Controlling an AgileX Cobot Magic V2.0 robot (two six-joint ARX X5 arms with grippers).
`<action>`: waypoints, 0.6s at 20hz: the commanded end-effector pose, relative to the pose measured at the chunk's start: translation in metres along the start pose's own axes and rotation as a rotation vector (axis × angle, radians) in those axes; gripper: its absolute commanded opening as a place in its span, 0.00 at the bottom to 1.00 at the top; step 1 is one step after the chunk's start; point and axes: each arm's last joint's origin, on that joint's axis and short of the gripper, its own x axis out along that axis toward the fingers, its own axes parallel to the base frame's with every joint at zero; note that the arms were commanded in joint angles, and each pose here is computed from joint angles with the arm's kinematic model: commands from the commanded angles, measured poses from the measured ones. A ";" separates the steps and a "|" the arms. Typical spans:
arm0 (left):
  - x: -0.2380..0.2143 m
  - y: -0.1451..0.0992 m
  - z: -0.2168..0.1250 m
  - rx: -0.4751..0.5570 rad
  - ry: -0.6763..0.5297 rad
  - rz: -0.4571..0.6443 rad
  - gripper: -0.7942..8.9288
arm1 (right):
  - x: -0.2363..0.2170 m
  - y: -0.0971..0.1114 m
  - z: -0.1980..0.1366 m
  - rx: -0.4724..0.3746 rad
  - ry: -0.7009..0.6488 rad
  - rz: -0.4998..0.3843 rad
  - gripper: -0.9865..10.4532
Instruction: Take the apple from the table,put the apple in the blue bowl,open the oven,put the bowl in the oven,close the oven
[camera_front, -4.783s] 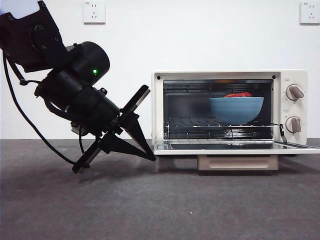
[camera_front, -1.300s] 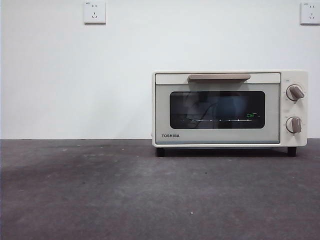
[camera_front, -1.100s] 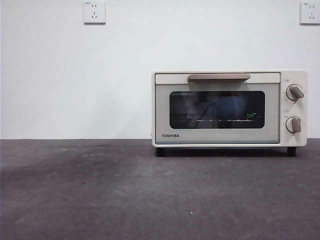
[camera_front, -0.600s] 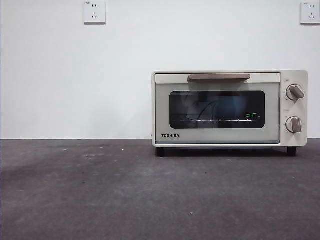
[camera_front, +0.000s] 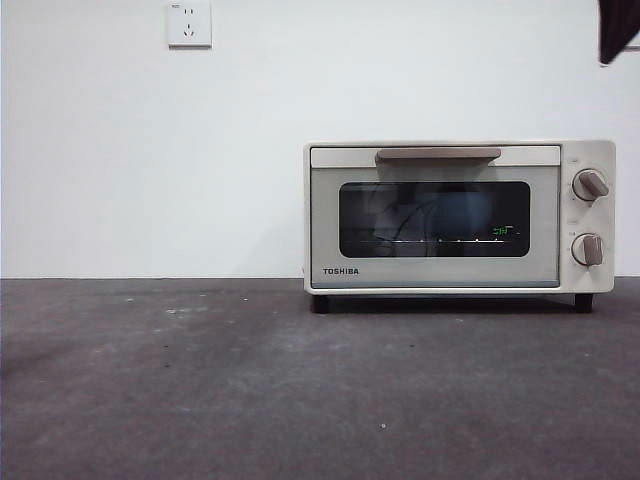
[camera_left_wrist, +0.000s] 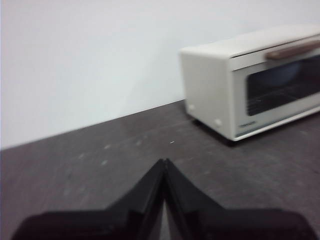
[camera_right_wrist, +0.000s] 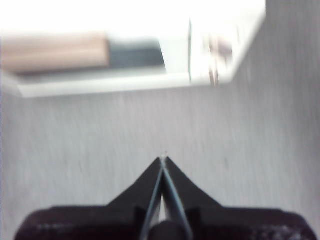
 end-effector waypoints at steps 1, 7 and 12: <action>-0.005 0.001 -0.013 -0.086 -0.035 0.076 0.08 | 0.003 0.001 0.009 -0.005 -0.084 0.010 0.09; -0.006 0.003 -0.037 -0.096 0.014 0.131 0.08 | 0.000 0.004 0.027 -0.006 -0.276 0.035 0.09; -0.007 0.005 -0.045 -0.112 0.096 0.225 0.08 | -0.001 0.004 0.031 -0.006 -0.321 0.041 0.09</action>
